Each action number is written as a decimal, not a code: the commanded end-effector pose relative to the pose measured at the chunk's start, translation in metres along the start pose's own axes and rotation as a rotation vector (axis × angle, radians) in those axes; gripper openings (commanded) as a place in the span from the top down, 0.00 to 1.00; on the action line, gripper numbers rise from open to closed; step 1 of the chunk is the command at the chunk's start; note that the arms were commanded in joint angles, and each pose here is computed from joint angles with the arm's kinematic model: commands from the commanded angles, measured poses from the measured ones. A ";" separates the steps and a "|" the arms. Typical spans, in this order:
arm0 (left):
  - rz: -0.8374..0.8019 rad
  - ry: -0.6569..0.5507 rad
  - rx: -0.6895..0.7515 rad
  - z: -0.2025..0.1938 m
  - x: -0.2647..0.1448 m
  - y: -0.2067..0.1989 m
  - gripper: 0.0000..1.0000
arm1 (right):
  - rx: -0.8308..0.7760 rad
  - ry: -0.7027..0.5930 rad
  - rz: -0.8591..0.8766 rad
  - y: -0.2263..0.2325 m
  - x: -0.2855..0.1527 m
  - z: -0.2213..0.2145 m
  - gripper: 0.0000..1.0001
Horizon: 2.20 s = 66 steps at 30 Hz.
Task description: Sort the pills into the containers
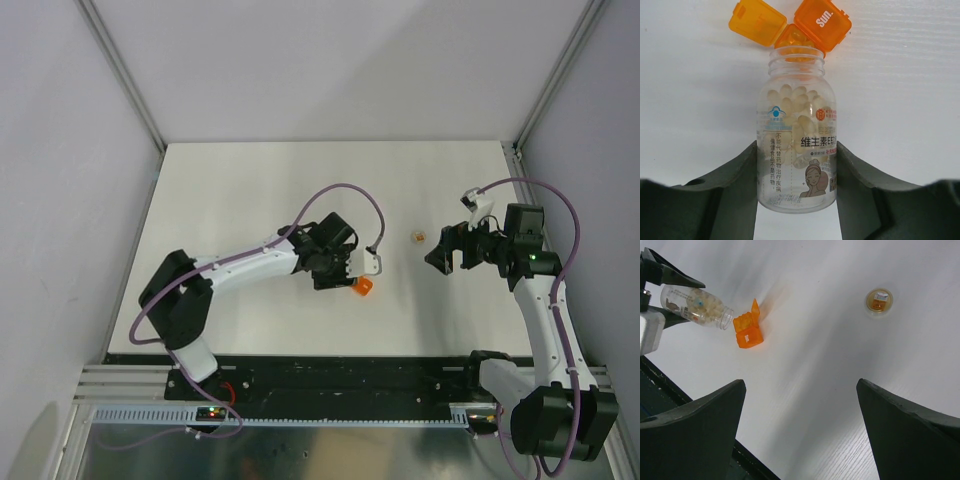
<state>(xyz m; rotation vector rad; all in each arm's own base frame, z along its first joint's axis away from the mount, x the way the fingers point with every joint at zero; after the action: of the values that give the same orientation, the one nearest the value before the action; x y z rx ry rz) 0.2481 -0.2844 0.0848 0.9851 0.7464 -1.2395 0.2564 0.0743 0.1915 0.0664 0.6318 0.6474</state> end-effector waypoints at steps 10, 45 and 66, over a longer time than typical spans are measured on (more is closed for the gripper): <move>0.093 -0.292 -0.081 0.035 -0.044 0.008 1.00 | -0.020 -0.023 0.073 0.013 -0.002 0.002 0.01; 0.044 -1.020 -0.291 0.144 -0.236 0.009 1.00 | -0.298 -0.231 0.402 0.135 0.016 0.153 0.01; 0.096 -0.912 -0.306 0.137 -0.191 0.024 0.98 | -0.275 -0.251 0.489 0.158 -0.001 0.170 0.01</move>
<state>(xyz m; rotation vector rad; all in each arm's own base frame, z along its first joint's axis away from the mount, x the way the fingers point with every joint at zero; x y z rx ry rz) 0.2077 -0.3293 0.3135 0.1028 0.1784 -1.3503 0.2831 0.2135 0.3368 0.0308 0.3437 1.0858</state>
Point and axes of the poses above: each gripper's point midway between its finger pads, its own x axis out along the fingers, its own y axis along the line the jaws close on, z = x × y, the point moved 1 cm from there along -x, back along the fingers
